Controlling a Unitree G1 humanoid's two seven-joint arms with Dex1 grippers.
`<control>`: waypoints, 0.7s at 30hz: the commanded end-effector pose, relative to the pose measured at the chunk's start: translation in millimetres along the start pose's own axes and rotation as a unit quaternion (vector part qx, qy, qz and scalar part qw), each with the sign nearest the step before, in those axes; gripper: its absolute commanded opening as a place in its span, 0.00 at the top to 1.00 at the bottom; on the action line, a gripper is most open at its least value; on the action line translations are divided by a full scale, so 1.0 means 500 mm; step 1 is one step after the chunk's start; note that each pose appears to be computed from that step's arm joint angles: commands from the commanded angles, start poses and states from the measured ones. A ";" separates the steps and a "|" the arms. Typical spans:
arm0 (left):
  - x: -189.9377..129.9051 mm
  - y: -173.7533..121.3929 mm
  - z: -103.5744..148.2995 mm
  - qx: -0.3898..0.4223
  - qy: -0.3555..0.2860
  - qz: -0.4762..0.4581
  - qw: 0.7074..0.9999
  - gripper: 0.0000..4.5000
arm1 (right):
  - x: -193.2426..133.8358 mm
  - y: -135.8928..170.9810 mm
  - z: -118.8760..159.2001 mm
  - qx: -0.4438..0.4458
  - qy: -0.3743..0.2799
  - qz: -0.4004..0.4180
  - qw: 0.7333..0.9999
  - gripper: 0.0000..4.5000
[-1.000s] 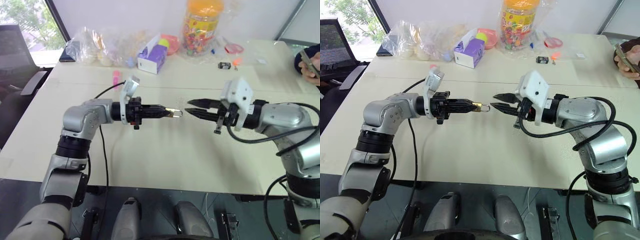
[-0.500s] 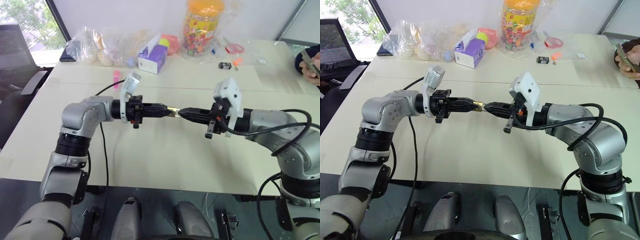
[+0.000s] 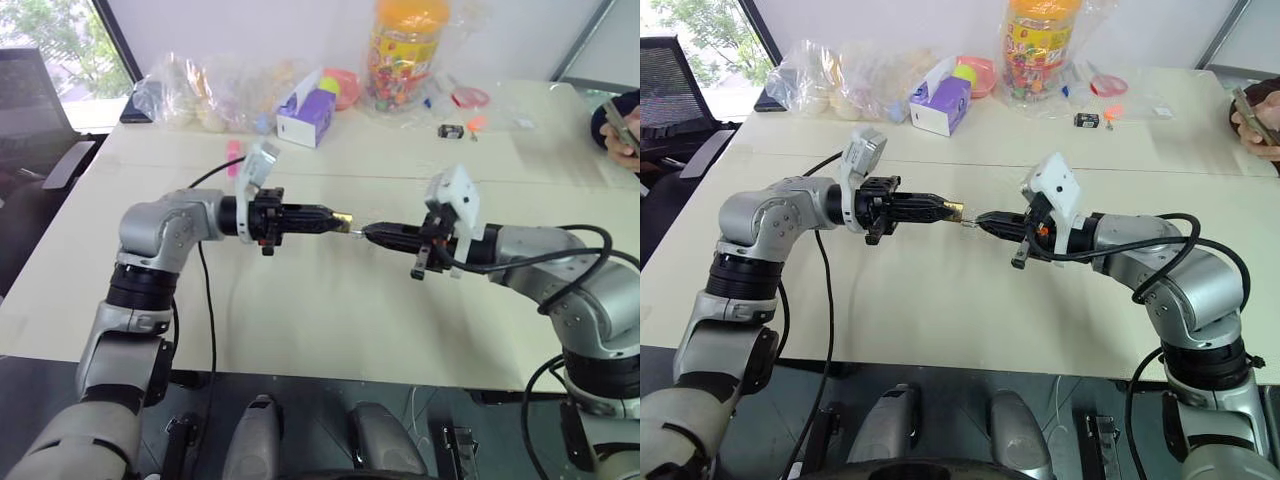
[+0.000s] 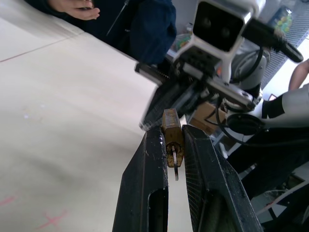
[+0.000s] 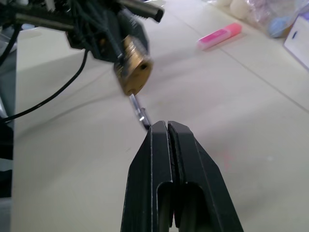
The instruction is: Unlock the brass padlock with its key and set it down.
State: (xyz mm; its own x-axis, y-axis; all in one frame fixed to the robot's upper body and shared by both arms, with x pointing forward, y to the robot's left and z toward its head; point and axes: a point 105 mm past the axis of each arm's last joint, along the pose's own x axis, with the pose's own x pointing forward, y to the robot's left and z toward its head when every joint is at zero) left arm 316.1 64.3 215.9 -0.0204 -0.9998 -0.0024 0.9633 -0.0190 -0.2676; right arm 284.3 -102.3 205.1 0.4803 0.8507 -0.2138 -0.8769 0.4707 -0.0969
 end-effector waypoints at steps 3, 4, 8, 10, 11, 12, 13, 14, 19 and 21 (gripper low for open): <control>0.004 -0.007 0.021 0.024 -0.009 -0.006 1.000 1.00 | -0.005 0.026 0.030 -0.028 -0.022 0.017 0.999 1.00; 0.005 -0.006 0.020 0.023 -0.010 -0.005 1.000 1.00 | -0.006 0.027 0.029 -0.030 -0.020 0.016 0.999 1.00; 0.005 0.004 0.016 0.023 -0.011 0.008 1.000 1.00 | -0.029 0.018 -0.020 -0.054 0.040 -0.002 0.998 1.00; 0.006 0.016 0.013 0.026 -0.012 0.022 0.999 1.00 | -0.050 0.019 -0.065 -0.064 0.088 -0.005 0.994 1.00; 0.009 0.025 0.012 0.029 -0.013 0.032 0.999 1.00 | -0.062 0.024 -0.087 -0.067 0.111 -0.003 0.992 1.00; 0.012 0.034 0.011 0.031 -0.014 0.040 0.999 1.00 | -0.071 0.029 -0.105 -0.066 0.128 0.001 0.990 1.00; 0.014 0.039 0.011 0.033 -0.015 0.046 0.998 1.00 | -0.078 0.034 -0.115 -0.067 0.137 0.005 0.988 1.00; 0.021 0.050 0.009 0.032 -0.016 0.053 0.998 1.00 | -0.085 0.038 -0.124 -0.064 0.142 0.005 0.988 1.00; 0.084 0.098 -0.019 0.017 -0.012 0.070 0.997 1.00 | -0.099 0.035 -0.111 -0.056 0.121 -0.027 0.991 1.00; 0.111 0.116 -0.034 0.005 -0.008 0.079 0.997 1.00 | -0.099 0.029 -0.099 -0.061 0.111 -0.039 0.991 1.00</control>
State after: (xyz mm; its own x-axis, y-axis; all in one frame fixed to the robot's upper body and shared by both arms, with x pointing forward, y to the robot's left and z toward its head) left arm 361.5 13.5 180.1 0.1213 -0.9924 -0.0203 0.9483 0.1219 -0.2930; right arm 247.3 -153.0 151.0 0.5199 0.7237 -0.4539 -0.8496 0.4936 -0.1860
